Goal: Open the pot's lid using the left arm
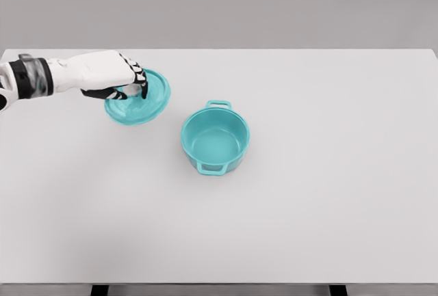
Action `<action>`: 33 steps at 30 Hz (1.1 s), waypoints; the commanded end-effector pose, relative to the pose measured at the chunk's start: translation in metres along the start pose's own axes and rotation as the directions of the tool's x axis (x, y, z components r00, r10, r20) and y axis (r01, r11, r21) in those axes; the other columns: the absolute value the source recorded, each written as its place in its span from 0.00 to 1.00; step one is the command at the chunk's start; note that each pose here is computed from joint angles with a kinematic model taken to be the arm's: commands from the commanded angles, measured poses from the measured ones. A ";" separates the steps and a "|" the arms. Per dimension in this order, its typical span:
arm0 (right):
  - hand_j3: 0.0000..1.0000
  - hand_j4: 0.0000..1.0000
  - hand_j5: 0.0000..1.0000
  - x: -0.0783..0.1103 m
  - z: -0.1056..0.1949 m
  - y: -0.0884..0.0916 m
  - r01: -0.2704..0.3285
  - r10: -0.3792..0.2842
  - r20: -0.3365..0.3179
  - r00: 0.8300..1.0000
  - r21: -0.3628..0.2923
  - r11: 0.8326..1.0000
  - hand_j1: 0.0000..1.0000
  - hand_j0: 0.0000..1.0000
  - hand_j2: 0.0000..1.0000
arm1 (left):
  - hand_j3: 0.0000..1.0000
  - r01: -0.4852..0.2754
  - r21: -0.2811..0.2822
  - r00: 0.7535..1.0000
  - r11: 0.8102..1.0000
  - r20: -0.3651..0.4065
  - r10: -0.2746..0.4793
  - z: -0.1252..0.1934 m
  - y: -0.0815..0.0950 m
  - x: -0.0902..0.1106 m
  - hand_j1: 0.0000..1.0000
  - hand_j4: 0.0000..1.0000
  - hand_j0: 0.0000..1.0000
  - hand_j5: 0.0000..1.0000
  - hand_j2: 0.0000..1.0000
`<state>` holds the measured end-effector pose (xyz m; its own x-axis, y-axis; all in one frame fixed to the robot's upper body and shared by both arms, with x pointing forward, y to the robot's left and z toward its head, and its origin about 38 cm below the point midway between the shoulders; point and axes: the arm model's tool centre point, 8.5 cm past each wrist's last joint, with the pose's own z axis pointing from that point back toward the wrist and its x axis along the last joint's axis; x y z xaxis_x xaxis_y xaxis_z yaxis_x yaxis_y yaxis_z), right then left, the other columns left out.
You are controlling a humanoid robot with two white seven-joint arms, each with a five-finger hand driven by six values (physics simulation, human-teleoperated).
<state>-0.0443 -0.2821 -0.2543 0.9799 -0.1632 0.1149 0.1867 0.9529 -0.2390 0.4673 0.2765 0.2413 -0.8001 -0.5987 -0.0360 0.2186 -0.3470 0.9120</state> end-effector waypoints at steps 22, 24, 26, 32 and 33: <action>1.00 1.00 1.00 0.000 0.000 0.000 0.001 -0.001 0.000 1.000 0.000 1.000 1.00 1.00 1.00 | 0.49 -0.202 -0.083 0.972 0.976 -0.143 0.189 0.013 -0.062 -0.049 0.49 0.49 0.49 0.49 0.49; 1.00 1.00 1.00 0.000 0.000 0.000 0.002 -0.002 0.000 1.000 0.000 1.000 1.00 1.00 1.00 | 0.49 -0.202 -0.083 0.972 0.976 -0.143 0.189 0.013 -0.062 -0.049 0.49 0.49 0.49 0.49 0.49; 1.00 1.00 1.00 0.000 0.000 0.000 0.001 -0.001 0.000 1.000 0.000 1.000 1.00 1.00 1.00 | 0.49 -0.203 -0.084 0.971 0.976 -0.144 0.190 0.013 -0.063 -0.049 0.49 0.49 0.49 0.49 0.49; 1.00 1.00 1.00 0.000 0.000 0.000 0.001 -0.001 0.000 1.000 0.000 1.000 1.00 1.00 1.00 | 0.50 -0.203 -0.083 0.971 0.976 -0.142 0.190 0.012 -0.063 -0.049 0.50 0.50 0.50 0.50 0.50; 1.00 1.00 1.00 0.001 0.000 0.000 0.001 -0.001 0.002 1.000 0.000 1.000 1.00 1.00 1.00 | 0.55 -0.205 -0.084 0.971 0.975 -0.142 0.191 0.012 -0.063 -0.048 0.55 0.55 0.55 0.55 0.55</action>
<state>-0.0442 -0.2821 -0.2543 0.9799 -0.1631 0.1150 0.1867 0.9529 -0.2390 0.4850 0.3357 0.1895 -0.6589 -0.7482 0.0775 0.4228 -0.2832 0.8608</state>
